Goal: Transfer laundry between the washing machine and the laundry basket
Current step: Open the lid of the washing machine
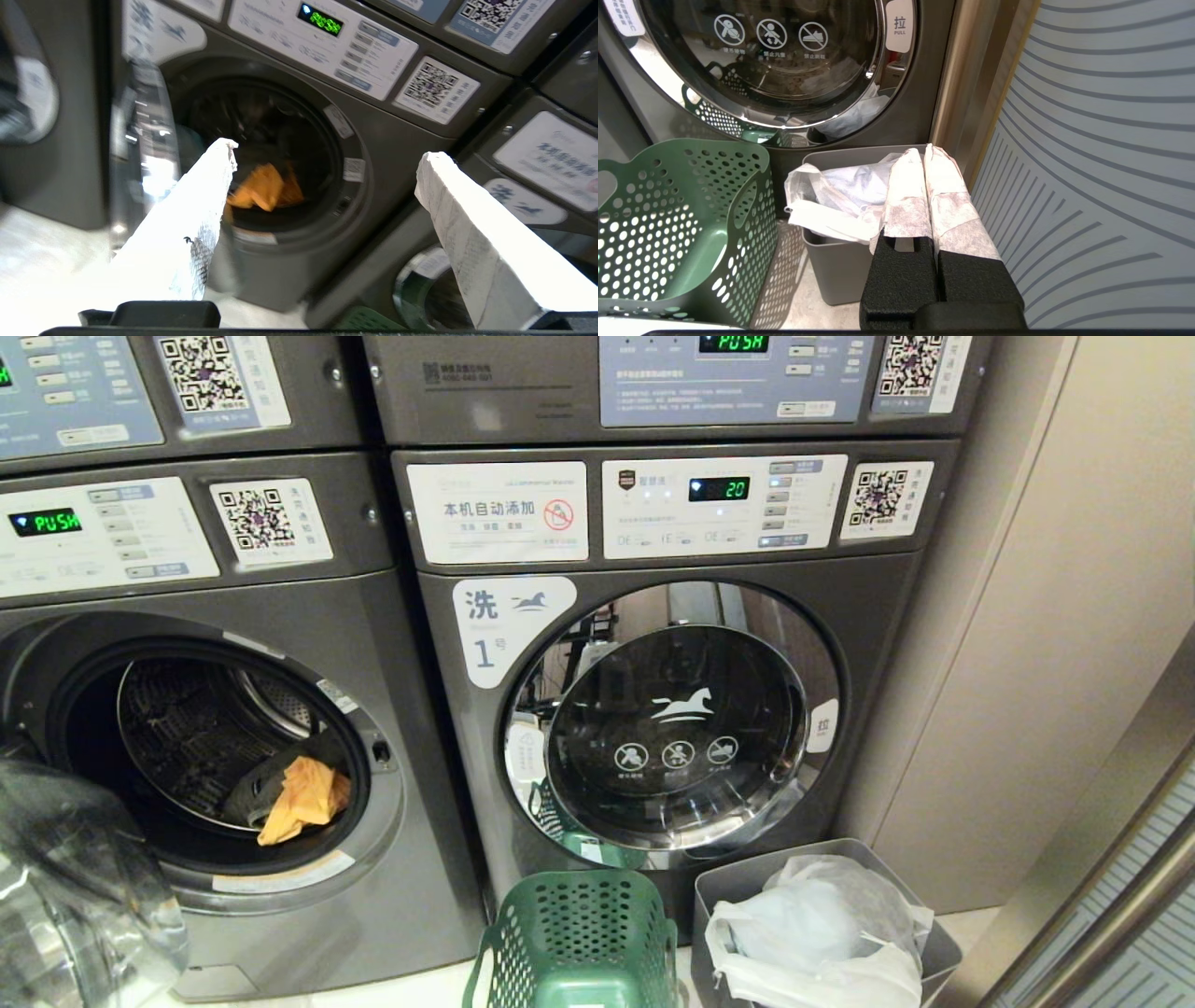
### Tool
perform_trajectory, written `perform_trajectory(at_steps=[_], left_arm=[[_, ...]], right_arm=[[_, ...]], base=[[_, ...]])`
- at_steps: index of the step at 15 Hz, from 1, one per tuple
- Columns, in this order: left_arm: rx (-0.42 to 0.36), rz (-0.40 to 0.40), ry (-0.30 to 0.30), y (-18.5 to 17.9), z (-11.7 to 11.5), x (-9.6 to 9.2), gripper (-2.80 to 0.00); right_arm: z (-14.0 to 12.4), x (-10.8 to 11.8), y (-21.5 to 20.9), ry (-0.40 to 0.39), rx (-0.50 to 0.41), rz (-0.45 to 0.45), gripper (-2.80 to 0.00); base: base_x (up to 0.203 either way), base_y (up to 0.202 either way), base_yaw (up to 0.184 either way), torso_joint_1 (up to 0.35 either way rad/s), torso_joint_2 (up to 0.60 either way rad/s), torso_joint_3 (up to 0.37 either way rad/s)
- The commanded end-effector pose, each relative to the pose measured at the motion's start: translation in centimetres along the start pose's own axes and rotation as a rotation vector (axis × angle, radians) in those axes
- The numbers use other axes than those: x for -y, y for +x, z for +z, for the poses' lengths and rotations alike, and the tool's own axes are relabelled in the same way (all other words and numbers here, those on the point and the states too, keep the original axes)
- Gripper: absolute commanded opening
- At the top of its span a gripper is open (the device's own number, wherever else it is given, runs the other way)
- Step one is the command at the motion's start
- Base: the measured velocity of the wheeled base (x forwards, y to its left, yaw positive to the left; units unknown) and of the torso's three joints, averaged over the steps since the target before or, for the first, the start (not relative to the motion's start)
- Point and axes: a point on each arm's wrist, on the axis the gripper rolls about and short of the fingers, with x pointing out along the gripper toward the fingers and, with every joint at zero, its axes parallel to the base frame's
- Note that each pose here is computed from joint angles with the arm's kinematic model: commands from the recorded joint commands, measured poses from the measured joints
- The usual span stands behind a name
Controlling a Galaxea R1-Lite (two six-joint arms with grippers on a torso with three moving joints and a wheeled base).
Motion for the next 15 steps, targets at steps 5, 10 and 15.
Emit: perform_trajectory(at_steps=[5, 10, 15], left_arm=[[-0.271, 0.110, -0.183, 6.5, 1.2, -1.9, 0.00], [-0.425, 0.901, 0.156, 14.5, 0.4, -2.1, 0.00], [-0.601, 1.094, 0.278, 22.7, -3.6, -5.3, 0.00]], right_arm=[[0.0, 0.0, 0.0, -0.001, -0.001, 0.001, -2.80], [0.0, 0.0, 0.0, -0.001, -0.001, 0.001, -2.80], [0.0, 0.0, 0.0, -0.001, 0.000, 0.001, -2.80]], base=[[0.000, 0.000, 0.000, 0.000, 0.00, 0.000], [0.000, 0.000, 0.000, 0.000, 0.00, 0.000], [0.000, 0.000, 0.000, 0.000, 0.00, 0.000]])
